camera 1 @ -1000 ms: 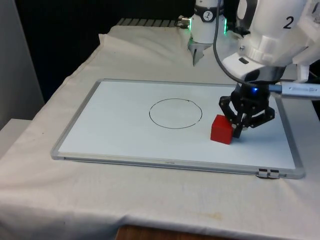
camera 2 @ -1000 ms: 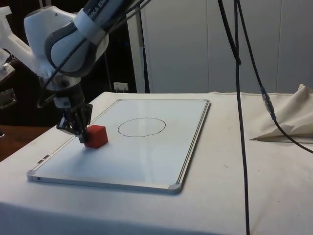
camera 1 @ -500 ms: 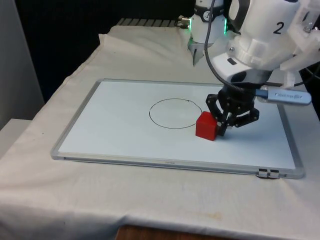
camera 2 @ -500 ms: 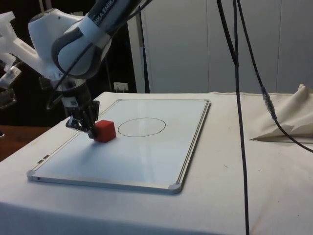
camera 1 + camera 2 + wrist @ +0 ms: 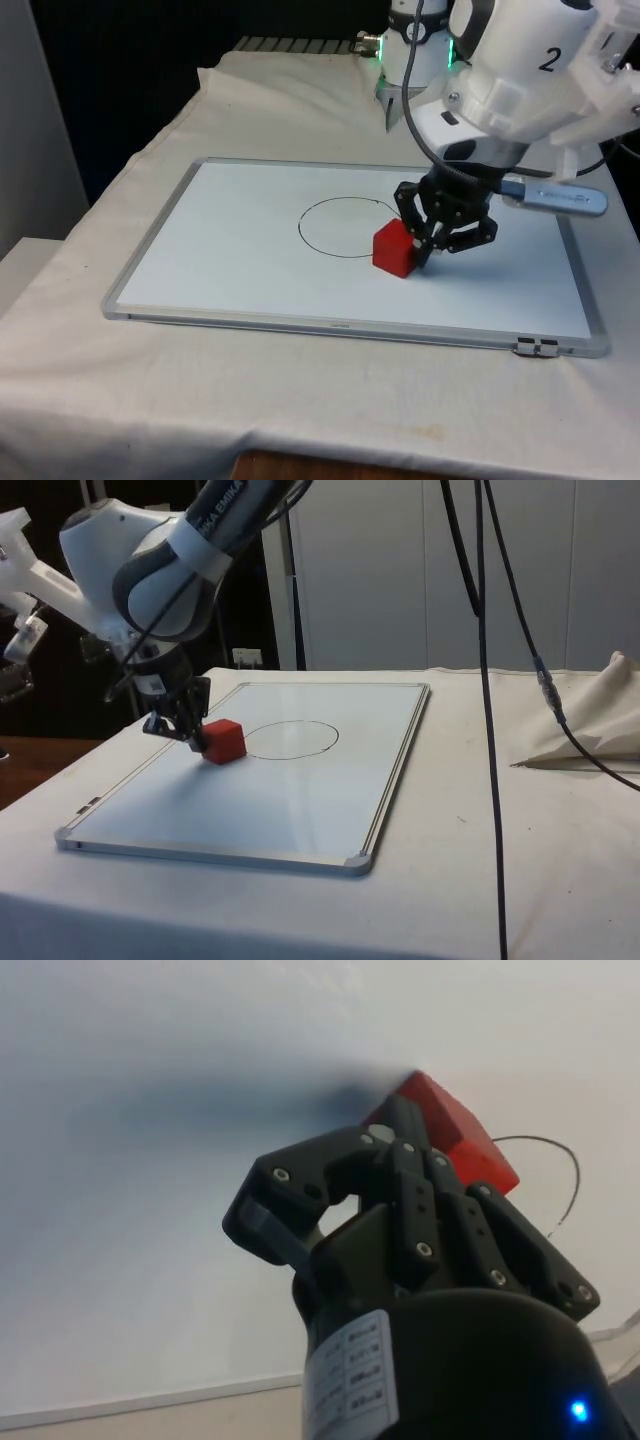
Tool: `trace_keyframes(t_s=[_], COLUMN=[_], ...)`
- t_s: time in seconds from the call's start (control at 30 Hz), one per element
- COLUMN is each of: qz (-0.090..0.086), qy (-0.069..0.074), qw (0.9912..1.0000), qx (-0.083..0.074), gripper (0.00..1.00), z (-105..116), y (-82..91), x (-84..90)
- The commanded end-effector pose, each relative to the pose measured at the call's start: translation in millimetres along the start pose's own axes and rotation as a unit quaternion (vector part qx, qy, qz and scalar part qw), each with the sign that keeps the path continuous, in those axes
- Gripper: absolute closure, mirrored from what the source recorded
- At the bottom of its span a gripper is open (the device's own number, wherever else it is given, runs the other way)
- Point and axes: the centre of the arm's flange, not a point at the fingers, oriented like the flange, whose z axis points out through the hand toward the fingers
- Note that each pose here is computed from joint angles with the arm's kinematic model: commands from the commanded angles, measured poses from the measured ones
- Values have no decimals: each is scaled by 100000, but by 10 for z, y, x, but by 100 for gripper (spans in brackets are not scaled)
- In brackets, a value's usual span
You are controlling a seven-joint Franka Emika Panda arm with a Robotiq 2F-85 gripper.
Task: Push the cube into the marked area.
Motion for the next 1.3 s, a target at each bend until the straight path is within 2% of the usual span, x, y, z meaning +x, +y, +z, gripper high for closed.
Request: trace_keyframes(t_s=[0.0, 0.2, 0.23, 0.33, 0.47, 0.5, 0.7, 0.73, 0.8, 1.03, 1.07, 1.1, 1.17, 1.27], qz=[107, 314, 308, 505, 391, 384, 243, 222, 173, -86, -122, -136, -166, -112], qy=[24, 311, 291, -10, -493, -569, -1534, -1588, -1995, -3008, -3252, -3145, -3408, -3326], qw=[99998, 99963, 99971, 99930, 99893, 99912, 99761, 99791, 99672, 99408, 99432, 99354, 99253, 99248], qx=[-695, -2683, -2370, -3702, -4574, -4147, -6725, -6260, -7844, -10444, -10129, -10901, -11713, -11777], gripper=[100, 100, 100, 100, 100, 100, 100, 100, 100, 100, 100, 100, 100, 100], z=[25, 98, 82, 168, 219, 215, 284, 291, 305, 346, 358, 358, 361, 342], y=[49, 189, 175, 248, 281, 265, 342, 324, 385, 478, 457, 499, 524, 523], x=[35, 73, 68, 60, 14, 38, -61, -38, -84, -138, -122, -146, -176, -200])
